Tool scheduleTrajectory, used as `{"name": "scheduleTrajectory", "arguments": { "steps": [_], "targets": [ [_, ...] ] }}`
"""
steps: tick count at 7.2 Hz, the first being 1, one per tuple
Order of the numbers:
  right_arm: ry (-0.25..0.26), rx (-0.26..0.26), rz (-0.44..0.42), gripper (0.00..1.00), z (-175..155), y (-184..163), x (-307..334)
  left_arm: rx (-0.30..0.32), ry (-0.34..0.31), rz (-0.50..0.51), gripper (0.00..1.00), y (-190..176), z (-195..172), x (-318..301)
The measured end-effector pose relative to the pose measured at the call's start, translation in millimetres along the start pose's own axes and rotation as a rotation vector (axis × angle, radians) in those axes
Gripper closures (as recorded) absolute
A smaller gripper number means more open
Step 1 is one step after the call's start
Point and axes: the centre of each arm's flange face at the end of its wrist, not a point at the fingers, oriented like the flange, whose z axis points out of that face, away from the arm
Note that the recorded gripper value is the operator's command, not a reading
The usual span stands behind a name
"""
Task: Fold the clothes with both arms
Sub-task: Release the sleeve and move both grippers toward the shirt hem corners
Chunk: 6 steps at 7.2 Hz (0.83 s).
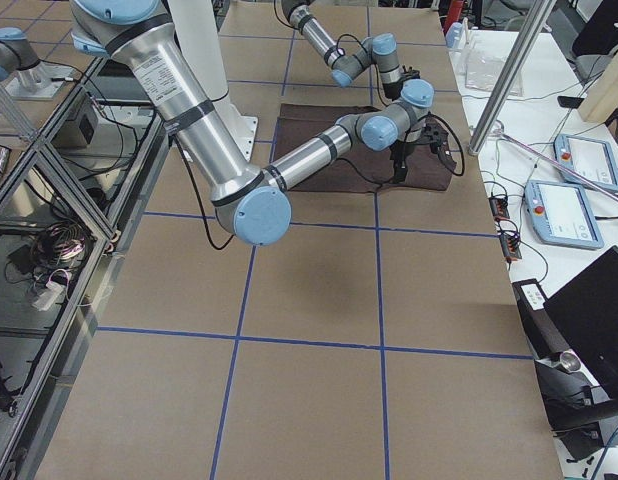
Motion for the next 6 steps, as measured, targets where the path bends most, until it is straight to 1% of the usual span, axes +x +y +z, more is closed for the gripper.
{"name": "scheduleTrajectory", "arguments": {
  "steps": [1, 2, 3, 4, 5, 6],
  "targets": [
    [-0.005, 0.009, 0.037, 0.0, -3, 40, 2, -0.024, -0.005, 0.02, 0.0, 14, -18, -25],
    [-0.007, 0.009, 0.074, 0.0, 1, 79, -4, -0.032, -0.009, 0.03, 0.0, 29, -37, -56],
    [-0.008, 0.006, 0.113, 0.0, 14, 119, -15, -0.032, -0.01, 0.037, 0.0, 49, -65, -90],
    [-0.019, 0.023, 0.149, 0.0, 38, 163, -30, -0.031, -0.014, 0.039, 0.0, 70, -101, -118],
    [-0.027, 0.051, 0.179, 0.0, 70, 209, -45, -0.035, -0.029, 0.038, 0.0, 87, -138, -131],
    [-0.013, 0.067, 0.194, 0.0, 99, 249, -54, -0.041, -0.049, 0.036, 0.0, 97, -167, -130]
  ]
}}
